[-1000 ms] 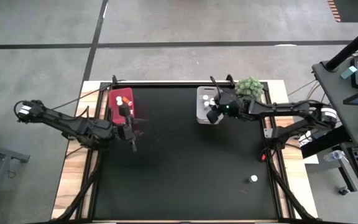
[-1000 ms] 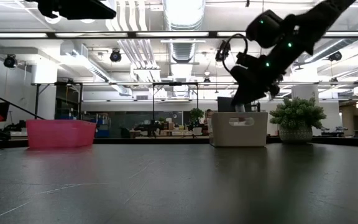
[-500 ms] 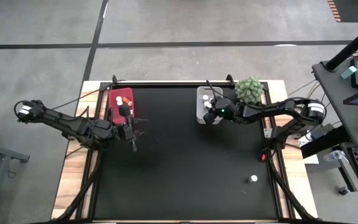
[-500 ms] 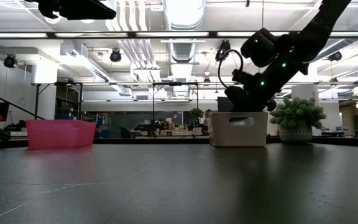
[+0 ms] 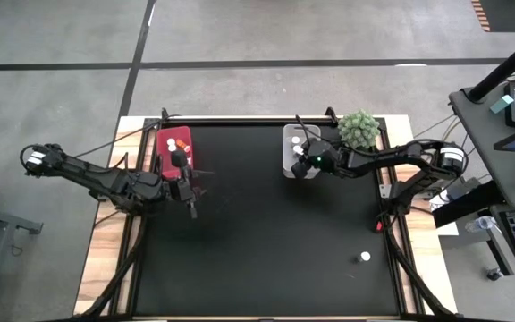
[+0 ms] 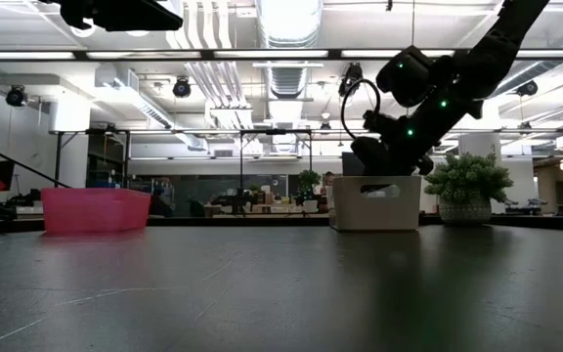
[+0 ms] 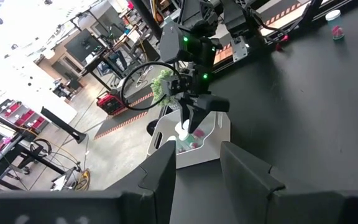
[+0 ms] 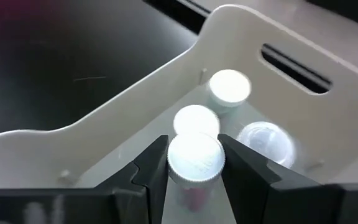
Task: Pick and place medicine bottles into bin by pill shape (circle, oval)
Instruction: Put the blue capsule bottle into the white bin
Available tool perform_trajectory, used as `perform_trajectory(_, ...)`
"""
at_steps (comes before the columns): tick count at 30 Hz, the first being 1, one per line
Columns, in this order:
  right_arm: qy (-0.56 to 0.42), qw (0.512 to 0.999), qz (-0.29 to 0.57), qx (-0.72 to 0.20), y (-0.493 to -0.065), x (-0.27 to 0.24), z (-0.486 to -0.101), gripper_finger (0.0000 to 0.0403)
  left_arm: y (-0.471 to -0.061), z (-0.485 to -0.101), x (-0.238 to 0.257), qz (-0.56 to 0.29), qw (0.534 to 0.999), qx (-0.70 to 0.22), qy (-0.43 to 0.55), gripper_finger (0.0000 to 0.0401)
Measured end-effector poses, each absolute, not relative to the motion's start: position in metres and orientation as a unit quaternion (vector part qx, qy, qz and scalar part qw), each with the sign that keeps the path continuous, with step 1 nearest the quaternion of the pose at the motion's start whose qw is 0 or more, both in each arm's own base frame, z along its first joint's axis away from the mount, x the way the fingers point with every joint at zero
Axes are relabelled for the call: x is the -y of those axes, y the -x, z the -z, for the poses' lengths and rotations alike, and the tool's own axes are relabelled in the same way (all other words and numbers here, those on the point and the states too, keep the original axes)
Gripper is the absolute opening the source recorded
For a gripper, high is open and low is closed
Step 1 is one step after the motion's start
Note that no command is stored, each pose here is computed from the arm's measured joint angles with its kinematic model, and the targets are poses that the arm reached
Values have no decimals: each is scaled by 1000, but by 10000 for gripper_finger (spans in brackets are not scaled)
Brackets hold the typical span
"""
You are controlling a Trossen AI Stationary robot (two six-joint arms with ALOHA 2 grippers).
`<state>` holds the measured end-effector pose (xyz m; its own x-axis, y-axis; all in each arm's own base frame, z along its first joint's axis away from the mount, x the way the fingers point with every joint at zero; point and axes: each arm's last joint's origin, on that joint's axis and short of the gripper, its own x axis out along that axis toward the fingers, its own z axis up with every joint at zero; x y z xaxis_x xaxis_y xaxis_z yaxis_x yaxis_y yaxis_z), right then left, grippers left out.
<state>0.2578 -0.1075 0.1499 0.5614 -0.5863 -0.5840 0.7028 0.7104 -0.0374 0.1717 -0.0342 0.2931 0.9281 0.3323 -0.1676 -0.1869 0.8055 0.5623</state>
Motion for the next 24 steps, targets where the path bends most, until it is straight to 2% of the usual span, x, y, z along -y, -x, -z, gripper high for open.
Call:
perform_trajectory(6, -76, 864, 402, -293, -256, 109, -150, 139, -172, -293, 34, -138, 941, -130, -280, 111)
perform_trajectory(24, -72, 871, 383, -300, -257, 108, -150, 138, -172, -293, 34, -138, 942, -130, -278, 111)
